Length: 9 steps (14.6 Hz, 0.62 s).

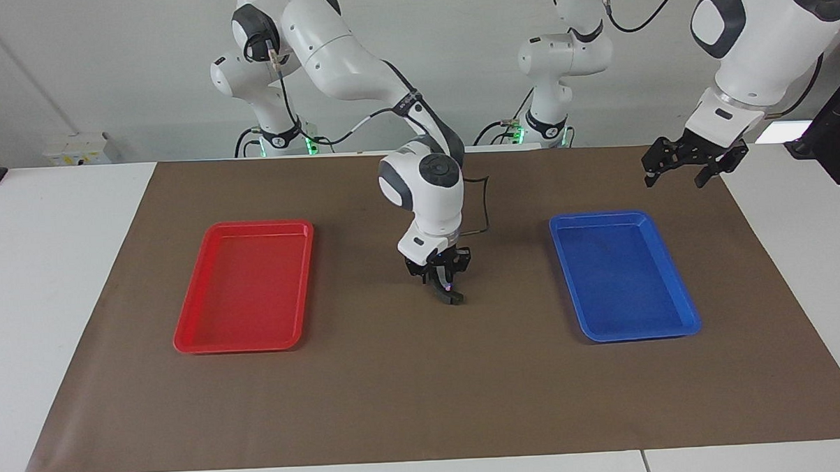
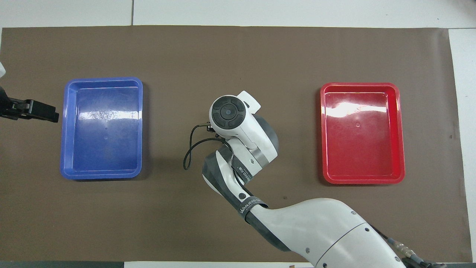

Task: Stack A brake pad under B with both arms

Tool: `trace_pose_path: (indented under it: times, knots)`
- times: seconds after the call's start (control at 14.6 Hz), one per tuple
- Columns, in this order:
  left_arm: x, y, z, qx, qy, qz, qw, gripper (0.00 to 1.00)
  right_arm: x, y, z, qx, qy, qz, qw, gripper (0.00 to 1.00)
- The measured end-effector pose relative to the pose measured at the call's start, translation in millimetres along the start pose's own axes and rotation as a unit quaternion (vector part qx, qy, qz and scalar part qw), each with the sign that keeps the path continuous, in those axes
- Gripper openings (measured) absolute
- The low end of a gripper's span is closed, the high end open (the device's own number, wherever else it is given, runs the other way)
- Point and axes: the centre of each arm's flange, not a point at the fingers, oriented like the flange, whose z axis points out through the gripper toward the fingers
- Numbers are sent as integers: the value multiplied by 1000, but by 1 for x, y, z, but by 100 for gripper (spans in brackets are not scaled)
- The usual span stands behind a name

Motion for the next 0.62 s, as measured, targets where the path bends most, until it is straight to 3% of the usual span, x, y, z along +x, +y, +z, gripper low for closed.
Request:
trace_pose_path:
  times: [0.21, 0.41, 0.62]
  knots:
    - [0, 0, 0, 0, 0, 0, 1000, 100, 14, 16, -23, 0, 18, 16, 1000, 100]
    - [0, 0, 0, 0, 0, 0, 1000, 100, 49, 83, -79, -22, 39, 58, 997, 100]
    - [0, 0, 0, 0, 0, 0, 1000, 100, 74, 178, -139, -35, 30, 114, 992, 100]
